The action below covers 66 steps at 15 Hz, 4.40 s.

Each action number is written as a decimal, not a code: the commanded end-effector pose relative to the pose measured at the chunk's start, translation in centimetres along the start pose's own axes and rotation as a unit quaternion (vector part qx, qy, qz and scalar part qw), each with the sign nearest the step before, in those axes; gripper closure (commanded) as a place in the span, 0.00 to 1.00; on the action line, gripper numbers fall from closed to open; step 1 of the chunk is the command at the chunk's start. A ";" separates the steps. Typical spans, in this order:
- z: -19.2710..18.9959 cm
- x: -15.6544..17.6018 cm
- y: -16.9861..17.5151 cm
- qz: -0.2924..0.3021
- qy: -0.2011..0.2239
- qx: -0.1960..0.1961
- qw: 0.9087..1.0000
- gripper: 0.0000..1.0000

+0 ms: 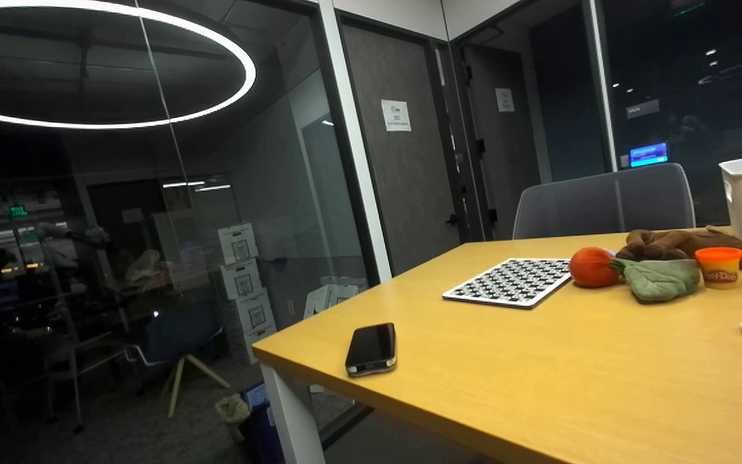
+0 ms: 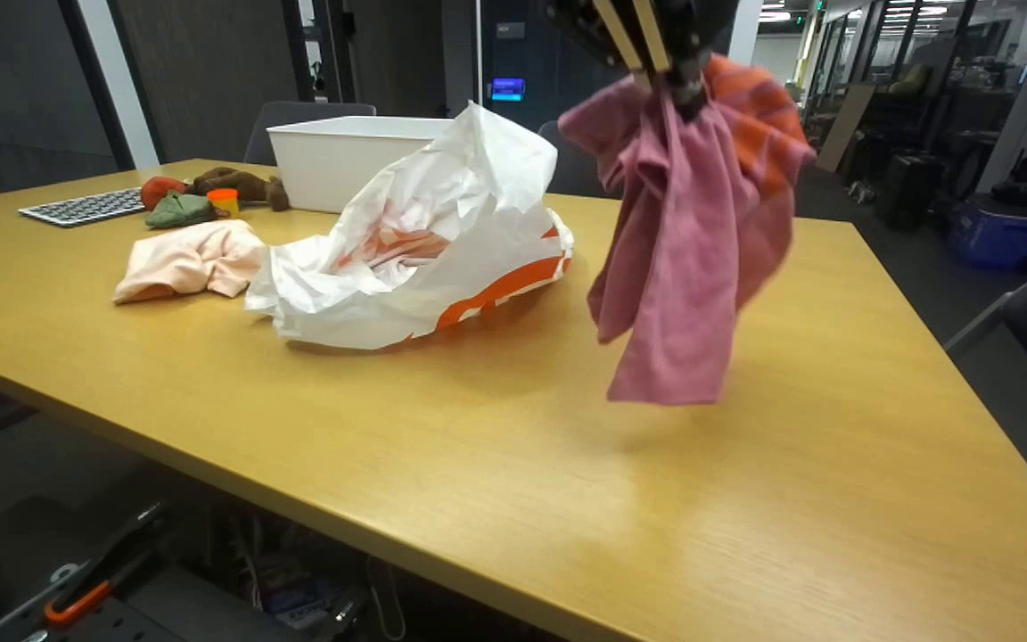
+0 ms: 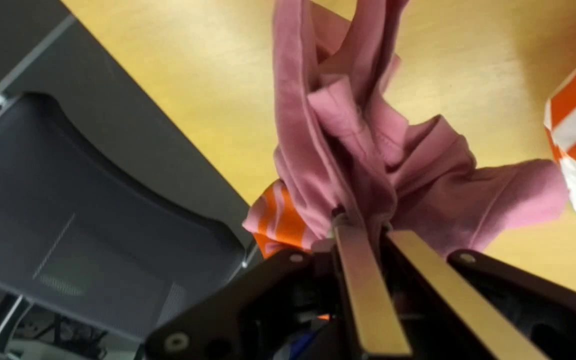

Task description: Put the pink and peach shirts in the plastic bag, then pull up the ends of the plastic

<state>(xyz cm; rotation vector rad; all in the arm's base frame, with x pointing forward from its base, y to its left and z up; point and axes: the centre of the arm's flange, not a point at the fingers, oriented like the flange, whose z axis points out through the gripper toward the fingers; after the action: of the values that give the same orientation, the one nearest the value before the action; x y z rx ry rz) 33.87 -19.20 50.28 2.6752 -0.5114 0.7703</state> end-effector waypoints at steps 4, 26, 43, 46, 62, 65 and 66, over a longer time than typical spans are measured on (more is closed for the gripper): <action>-14.8 -0.1 -9.2 -0.097 0.160 -0.012 0.982 0.98; -13.4 -5.4 -28.9 -0.277 0.117 0.006 0.954 0.98; 2.2 -2.8 -32.0 -0.350 0.032 0.073 0.933 0.96; 5.1 -1.4 -32.3 -0.347 -0.002 0.086 0.934 0.95; -6.0 -2.1 -26.9 -0.389 -0.154 0.232 0.878 0.00; -9.3 -5.3 -28.7 -0.459 -0.154 0.263 0.834 0.00; -10.4 -6.3 -29.6 -0.481 -0.150 0.272 0.820 0.00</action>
<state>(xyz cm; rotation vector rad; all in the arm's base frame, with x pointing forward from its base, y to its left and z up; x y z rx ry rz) 39.92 9.88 48.79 3.0217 0.8990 0.1822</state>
